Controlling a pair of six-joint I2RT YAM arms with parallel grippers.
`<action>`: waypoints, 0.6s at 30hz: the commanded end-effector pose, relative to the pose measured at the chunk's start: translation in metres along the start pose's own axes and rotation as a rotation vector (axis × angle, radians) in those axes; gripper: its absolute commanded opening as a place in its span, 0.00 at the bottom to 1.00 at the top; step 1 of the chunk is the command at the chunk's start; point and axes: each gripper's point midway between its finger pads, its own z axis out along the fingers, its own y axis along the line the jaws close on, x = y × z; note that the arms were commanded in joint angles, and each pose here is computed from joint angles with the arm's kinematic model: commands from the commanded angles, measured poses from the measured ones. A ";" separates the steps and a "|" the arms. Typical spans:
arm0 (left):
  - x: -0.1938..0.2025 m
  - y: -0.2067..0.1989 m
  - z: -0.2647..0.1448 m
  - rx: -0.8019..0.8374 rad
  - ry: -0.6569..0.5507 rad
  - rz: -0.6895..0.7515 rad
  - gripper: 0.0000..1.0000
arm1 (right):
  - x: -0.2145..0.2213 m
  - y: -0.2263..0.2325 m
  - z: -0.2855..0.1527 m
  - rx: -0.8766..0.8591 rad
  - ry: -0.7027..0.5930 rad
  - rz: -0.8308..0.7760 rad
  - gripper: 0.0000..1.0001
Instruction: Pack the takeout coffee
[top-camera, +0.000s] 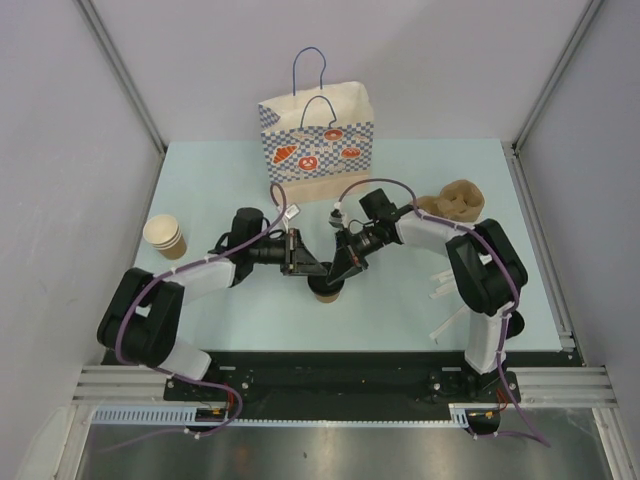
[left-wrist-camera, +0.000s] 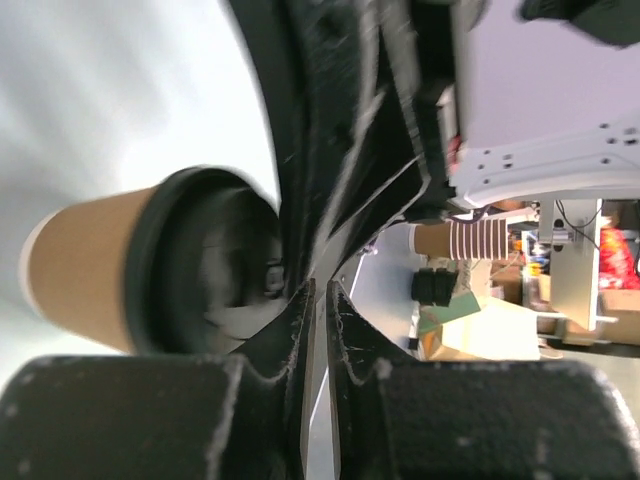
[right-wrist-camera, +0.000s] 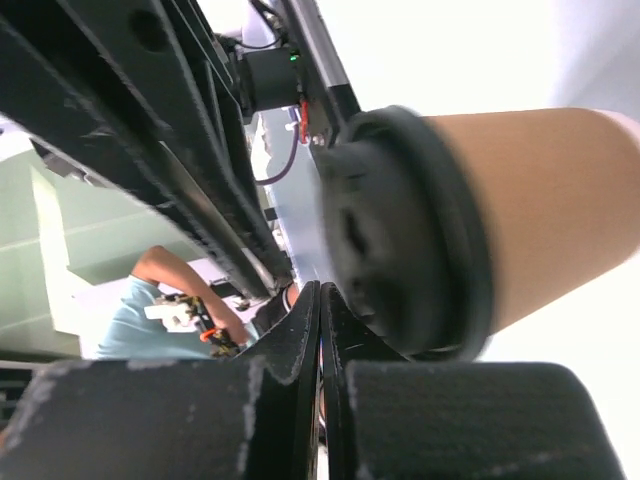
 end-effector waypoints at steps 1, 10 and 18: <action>-0.026 -0.047 -0.010 0.075 -0.083 0.168 0.13 | -0.004 0.048 -0.012 -0.070 -0.039 -0.154 0.02; -0.041 -0.026 -0.002 0.018 -0.110 0.112 0.12 | 0.013 0.050 -0.004 -0.045 0.001 -0.166 0.01; -0.038 0.010 0.008 -0.040 -0.094 0.043 0.11 | 0.008 0.018 0.011 0.006 0.015 -0.118 0.00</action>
